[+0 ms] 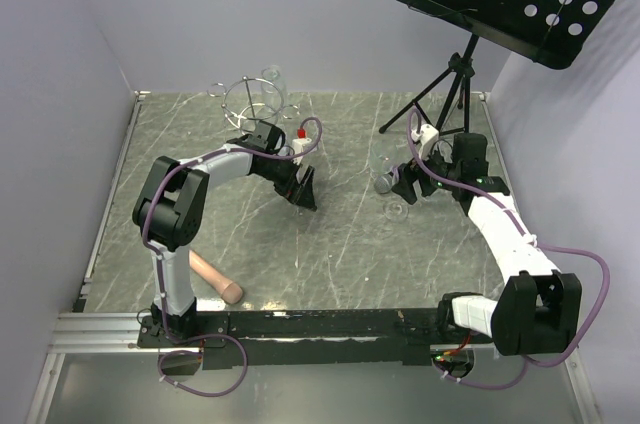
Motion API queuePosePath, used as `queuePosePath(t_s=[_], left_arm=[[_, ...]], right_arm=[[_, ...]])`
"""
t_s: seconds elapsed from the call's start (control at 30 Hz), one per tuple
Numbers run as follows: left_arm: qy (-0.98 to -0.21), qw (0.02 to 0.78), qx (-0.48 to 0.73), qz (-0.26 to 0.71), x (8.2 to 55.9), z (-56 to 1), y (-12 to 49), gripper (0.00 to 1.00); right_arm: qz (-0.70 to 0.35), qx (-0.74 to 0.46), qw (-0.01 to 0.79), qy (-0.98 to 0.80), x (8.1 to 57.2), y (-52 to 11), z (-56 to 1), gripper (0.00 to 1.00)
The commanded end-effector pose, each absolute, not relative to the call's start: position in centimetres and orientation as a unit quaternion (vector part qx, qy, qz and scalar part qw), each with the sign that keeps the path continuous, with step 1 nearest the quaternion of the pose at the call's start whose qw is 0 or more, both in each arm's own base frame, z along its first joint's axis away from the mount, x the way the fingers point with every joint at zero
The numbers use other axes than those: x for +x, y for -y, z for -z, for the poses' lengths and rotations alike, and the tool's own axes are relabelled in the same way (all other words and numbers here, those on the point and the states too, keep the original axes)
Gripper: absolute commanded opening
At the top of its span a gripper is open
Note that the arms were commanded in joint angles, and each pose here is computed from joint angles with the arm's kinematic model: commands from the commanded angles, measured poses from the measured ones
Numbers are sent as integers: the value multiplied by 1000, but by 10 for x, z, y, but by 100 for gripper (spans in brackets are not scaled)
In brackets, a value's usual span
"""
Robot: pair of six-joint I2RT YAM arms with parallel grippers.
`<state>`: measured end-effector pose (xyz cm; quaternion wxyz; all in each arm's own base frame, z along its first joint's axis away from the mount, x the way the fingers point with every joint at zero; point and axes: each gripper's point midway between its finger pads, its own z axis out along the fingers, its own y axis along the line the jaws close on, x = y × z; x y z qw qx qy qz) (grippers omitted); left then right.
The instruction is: Take the wine glass off the wine glass rack
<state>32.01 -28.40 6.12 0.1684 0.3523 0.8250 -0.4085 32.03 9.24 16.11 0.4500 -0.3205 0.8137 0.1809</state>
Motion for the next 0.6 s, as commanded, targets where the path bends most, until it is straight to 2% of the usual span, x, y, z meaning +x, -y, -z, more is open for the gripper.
queuePosePath(t_s=[0.0, 0.03, 0.07, 0.57], left_arm=[[-815, 196, 360, 410, 325, -79, 286, 100], [-815, 197, 360, 410, 325, -80, 286, 100], [-814, 199, 362, 409, 326, -80, 286, 100], [-797, 213, 388, 412, 327, -89, 288, 100]], right_arm=[[-179, -329, 477, -795, 331, -97, -185, 78], [-179, -328, 474, -797, 331, -98, -185, 80], [-177, -326, 476, -797, 332, -97, -187, 100], [-188, -326, 517, -769, 331, -113, -241, 100]])
